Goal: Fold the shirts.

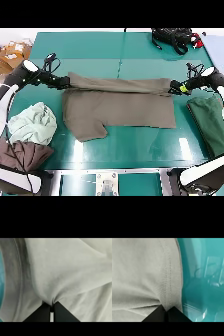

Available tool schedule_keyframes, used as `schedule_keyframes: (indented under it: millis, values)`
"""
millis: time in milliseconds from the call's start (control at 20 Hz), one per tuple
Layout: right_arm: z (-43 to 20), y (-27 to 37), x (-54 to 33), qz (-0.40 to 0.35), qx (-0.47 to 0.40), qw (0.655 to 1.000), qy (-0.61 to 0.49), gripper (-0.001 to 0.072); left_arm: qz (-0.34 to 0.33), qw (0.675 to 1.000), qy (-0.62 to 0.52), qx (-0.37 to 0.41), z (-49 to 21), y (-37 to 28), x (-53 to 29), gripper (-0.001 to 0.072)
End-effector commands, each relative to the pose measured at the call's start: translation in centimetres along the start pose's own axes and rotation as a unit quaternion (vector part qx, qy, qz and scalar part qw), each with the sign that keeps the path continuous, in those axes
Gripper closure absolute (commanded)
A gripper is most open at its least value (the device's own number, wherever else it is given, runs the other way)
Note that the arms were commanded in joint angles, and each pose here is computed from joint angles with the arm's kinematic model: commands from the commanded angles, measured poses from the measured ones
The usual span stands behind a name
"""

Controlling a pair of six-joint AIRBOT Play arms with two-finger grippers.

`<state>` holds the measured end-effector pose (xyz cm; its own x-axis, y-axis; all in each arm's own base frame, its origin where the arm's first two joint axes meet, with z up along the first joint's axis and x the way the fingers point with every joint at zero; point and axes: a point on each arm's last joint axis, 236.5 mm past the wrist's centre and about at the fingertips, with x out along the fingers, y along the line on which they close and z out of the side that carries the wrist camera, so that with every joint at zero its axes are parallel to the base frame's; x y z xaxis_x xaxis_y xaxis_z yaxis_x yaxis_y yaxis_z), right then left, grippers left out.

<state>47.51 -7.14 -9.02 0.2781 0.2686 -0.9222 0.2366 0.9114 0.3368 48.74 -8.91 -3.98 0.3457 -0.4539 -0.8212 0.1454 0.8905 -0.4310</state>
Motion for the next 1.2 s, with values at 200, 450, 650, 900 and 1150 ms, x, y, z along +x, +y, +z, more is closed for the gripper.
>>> schedule_keyframes:
  millis: [200, 450, 650, 900, 1150]
  values:
    - [-2.1, -1.3, -6.0, -0.054, 0.023, 0.994, 0.090, 0.0421, -0.076, 0.985, 0.151, -0.047, -5.3, -3.8, -3.9, 0.0166]
    - [-7.9, -3.0, -8.9, -0.071, 0.075, 0.984, 0.146, 0.0698, -0.078, 0.954, 0.270, -0.105, -11.4, -3.9, -8.4, 0.0167]
    - [-15.4, -4.9, -9.9, -0.070, 0.148, 0.978, 0.132, 0.0698, -0.048, 0.960, 0.240, -0.138, -16.8, -4.3, -8.9, 0.0167]
    - [-22.8, -3.2, -8.6, -0.009, 0.237, 0.969, 0.063, 0.0341, -0.017, 0.958, 0.200, -0.206, -25.7, -4.0, -7.6, 0.0165]
    - [-22.4, -0.8, -5.0, 0.048, 0.283, 0.958, 0.012, 0.0269, -0.041, 0.957, 0.177, -0.226, -29.6, -6.7, -2.9, 0.0165]
